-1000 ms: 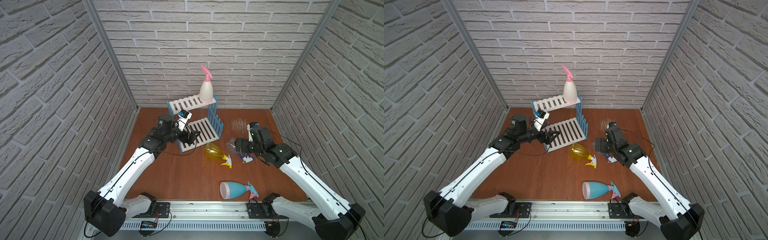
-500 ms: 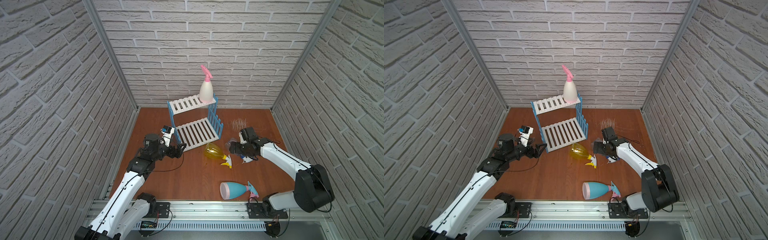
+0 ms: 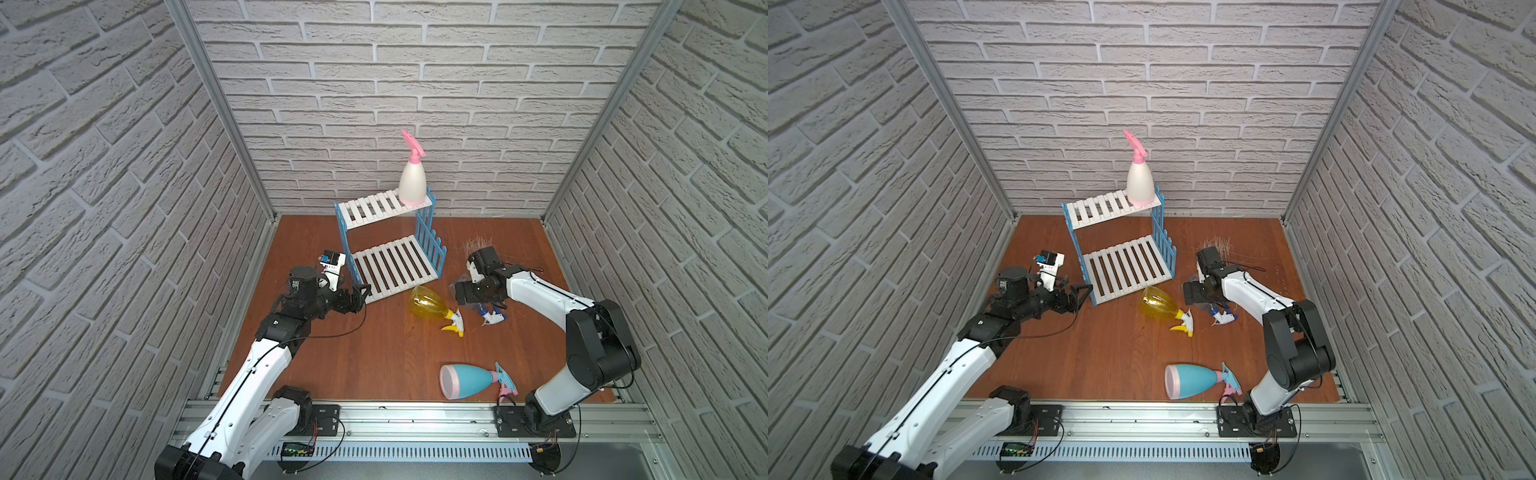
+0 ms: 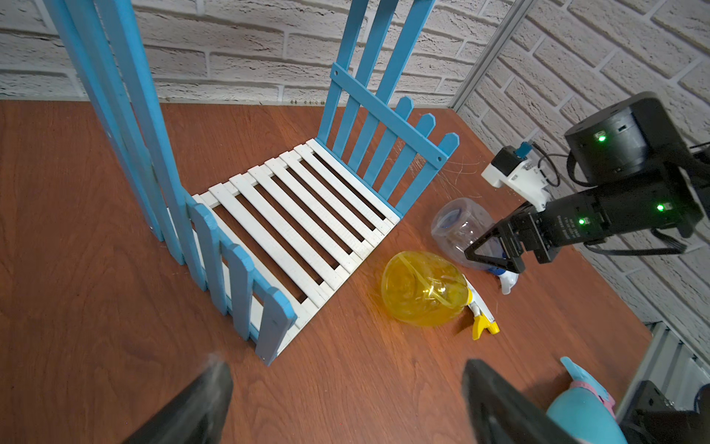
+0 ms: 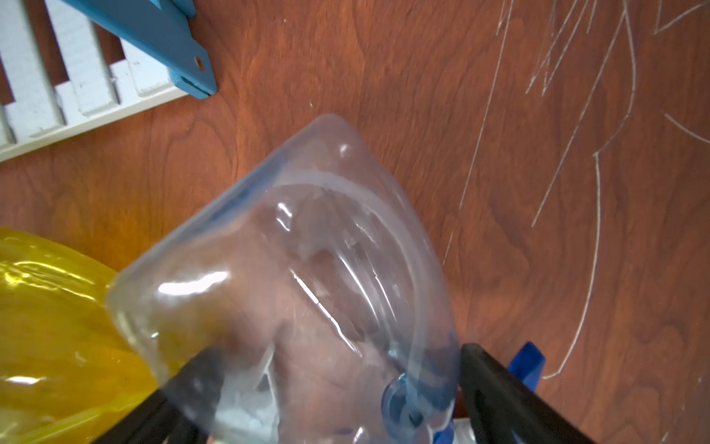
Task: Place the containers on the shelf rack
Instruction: 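Pick up a container from the center of the board.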
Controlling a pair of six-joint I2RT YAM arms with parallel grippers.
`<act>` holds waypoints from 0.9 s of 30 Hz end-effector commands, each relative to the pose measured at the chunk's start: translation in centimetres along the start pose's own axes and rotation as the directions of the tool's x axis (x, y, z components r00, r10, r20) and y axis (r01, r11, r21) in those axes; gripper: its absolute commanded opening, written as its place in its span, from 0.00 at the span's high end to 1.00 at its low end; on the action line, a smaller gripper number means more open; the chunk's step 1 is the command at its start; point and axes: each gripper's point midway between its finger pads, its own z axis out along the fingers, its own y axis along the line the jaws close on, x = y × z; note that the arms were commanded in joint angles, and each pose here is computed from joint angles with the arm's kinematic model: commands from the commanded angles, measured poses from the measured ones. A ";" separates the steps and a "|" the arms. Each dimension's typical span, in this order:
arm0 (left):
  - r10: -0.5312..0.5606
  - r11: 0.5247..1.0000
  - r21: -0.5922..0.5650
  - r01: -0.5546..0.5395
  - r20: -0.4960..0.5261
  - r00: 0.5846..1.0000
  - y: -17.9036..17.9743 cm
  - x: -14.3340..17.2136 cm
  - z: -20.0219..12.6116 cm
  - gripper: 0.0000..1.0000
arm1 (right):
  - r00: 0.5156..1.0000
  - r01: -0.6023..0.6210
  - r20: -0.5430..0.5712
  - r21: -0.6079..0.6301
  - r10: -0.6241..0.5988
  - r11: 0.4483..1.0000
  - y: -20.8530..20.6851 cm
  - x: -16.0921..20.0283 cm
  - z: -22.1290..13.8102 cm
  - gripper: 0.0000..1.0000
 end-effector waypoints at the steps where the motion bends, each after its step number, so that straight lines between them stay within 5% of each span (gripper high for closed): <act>1: -0.001 1.000 -0.003 0.001 0.058 0.998 0.1 -1.4 -0.1 0.02 | 0.998 0.051 0.028 0.023 -0.051 0.998 -0.3 -1.1 0.1 0.01; 8: -0.019 1.000 0.009 0.019 0.049 0.999 0.0 -1.4 0.1 0.02 | 0.995 0.084 0.045 0.055 -0.086 0.995 -0.6 -1.3 0.8 0.03; 16: -0.039 0.999 0.010 0.038 0.053 0.998 -0.2 -2.3 0.0 0.02 | 0.978 0.163 0.124 0.042 -0.167 0.986 0.2 -2.4 0.6 0.17; 27: -0.153 0.988 -0.028 0.153 -0.008 0.988 -0.8 -3.5 0.3 0.02 | 0.967 0.151 0.200 0.052 -0.159 0.987 -0.2 -2.1 -2.3 0.26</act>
